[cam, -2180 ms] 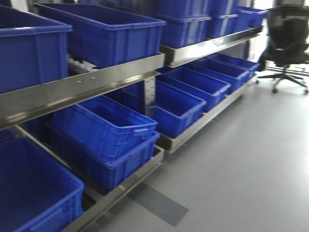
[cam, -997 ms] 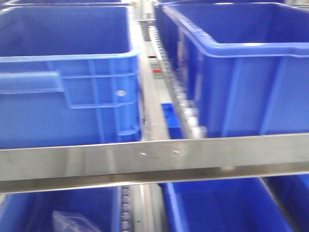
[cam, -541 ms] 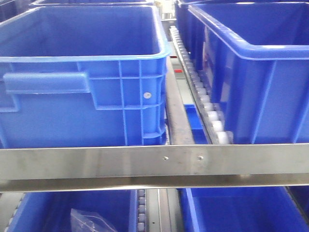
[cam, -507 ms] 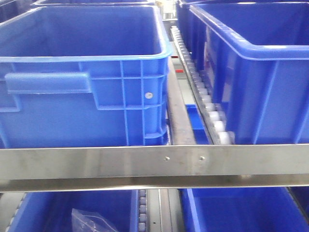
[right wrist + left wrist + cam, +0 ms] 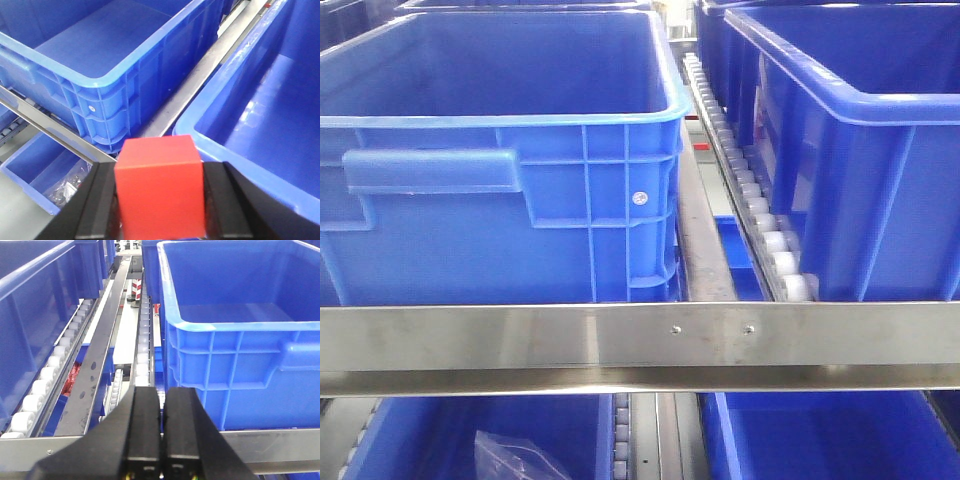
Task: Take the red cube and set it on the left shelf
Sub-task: 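Lower the red cube into a blue bin on the shelf and open the right gripper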
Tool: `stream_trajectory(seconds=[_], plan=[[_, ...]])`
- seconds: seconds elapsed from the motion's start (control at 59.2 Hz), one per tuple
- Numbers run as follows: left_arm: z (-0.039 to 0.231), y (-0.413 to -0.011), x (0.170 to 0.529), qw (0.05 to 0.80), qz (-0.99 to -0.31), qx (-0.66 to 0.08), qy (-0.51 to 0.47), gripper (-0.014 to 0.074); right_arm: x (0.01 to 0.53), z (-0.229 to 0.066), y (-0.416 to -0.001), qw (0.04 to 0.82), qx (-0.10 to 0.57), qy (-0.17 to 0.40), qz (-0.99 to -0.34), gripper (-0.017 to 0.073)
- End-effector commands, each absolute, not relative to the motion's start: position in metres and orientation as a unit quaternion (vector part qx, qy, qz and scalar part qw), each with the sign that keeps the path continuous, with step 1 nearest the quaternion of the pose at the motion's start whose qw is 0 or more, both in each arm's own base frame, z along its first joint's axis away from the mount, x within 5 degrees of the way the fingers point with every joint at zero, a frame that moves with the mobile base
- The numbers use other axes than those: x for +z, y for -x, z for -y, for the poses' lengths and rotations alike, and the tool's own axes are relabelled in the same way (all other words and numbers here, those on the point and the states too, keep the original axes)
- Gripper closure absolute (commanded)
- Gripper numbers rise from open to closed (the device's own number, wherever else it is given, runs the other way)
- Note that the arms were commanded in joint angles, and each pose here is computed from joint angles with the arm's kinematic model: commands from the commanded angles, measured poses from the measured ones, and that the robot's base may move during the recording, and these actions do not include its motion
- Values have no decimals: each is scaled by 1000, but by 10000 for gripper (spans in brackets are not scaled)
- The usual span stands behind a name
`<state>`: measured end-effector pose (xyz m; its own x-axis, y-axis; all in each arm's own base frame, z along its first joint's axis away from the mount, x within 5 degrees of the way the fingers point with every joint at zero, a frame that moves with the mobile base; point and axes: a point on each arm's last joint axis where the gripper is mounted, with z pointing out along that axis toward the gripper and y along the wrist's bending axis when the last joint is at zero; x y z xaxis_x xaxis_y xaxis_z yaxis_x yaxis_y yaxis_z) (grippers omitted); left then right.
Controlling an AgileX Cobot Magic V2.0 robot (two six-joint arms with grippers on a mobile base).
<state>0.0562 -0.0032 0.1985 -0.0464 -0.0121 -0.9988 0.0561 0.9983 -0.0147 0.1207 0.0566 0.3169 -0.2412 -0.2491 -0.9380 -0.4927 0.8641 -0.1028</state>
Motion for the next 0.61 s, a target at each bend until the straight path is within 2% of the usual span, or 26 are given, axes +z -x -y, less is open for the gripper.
stream_trajectory(seconds=[0.0,0.591], plan=[[4,-56,200,719,-695,-30,-16,492,333,-55,-123,610,106,220,-754,504],[4,-56,200,719,-695,-30,-16,492,333,-55,-124,611,107,218,-753,504]])
